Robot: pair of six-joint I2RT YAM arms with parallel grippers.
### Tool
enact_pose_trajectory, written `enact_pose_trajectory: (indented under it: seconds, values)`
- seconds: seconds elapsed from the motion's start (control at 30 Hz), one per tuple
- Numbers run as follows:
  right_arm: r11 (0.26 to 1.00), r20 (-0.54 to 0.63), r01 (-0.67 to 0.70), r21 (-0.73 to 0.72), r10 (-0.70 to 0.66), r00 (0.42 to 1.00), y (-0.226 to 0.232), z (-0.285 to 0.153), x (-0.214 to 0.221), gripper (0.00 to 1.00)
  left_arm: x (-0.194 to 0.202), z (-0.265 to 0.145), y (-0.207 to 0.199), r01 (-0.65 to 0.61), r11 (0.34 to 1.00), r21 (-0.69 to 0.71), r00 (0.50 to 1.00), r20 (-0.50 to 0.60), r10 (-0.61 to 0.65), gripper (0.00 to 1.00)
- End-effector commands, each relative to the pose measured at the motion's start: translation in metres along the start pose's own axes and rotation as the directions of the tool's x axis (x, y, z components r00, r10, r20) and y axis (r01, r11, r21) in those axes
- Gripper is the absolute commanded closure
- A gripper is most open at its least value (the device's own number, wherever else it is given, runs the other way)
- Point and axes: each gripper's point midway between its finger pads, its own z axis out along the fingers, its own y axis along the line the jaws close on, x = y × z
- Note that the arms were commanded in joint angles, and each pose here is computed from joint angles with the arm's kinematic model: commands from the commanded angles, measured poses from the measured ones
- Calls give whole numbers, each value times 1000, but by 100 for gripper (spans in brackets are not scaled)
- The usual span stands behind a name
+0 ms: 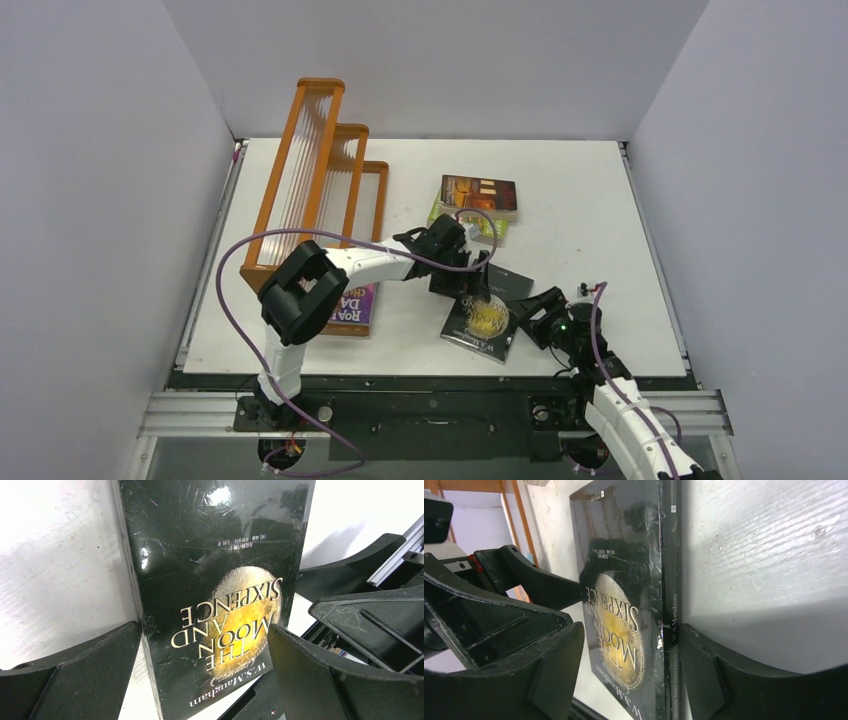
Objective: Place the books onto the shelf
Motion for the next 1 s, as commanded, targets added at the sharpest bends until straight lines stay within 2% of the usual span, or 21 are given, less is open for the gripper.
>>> enact_pose_trajectory:
  seconds: [0.0,0.13,0.23,0.4,0.47,0.53,0.63,0.73,0.97]
  values:
    - [963,-117,-114,-245,87,989,48,-9,17,38,6,0,-24,-31,997,68,999,-25,33,3]
    - [962,-124,-95,-254,65,990,54,-11,16,46,4,-2,-26,-40,997,68,999,-19,41,3]
    - [970,-130,-87,-228,58,990,47,-9,19,56,2,-2,-25,-49,997,61,999,-16,50,3]
    - [958,-146,-101,-269,63,987,54,-10,21,59,4,2,-19,-53,998,46,998,-35,54,3]
    - [959,-140,-93,-267,56,989,55,-10,20,58,3,2,-20,-53,997,51,998,-31,54,3]
    - [976,-126,-67,-206,41,991,44,-6,19,54,1,0,-22,-54,997,56,998,-26,56,3]
    - [1000,-84,28,11,-27,996,8,-5,12,48,-3,-5,-26,-62,996,60,998,-16,63,3]
    - [988,-58,85,127,-79,995,-9,-9,4,40,-6,-11,-28,-71,996,54,997,-3,71,3]
    - [956,-12,93,277,-94,996,-35,-17,-5,39,-16,-19,-15,-72,997,-10,997,3,72,3]
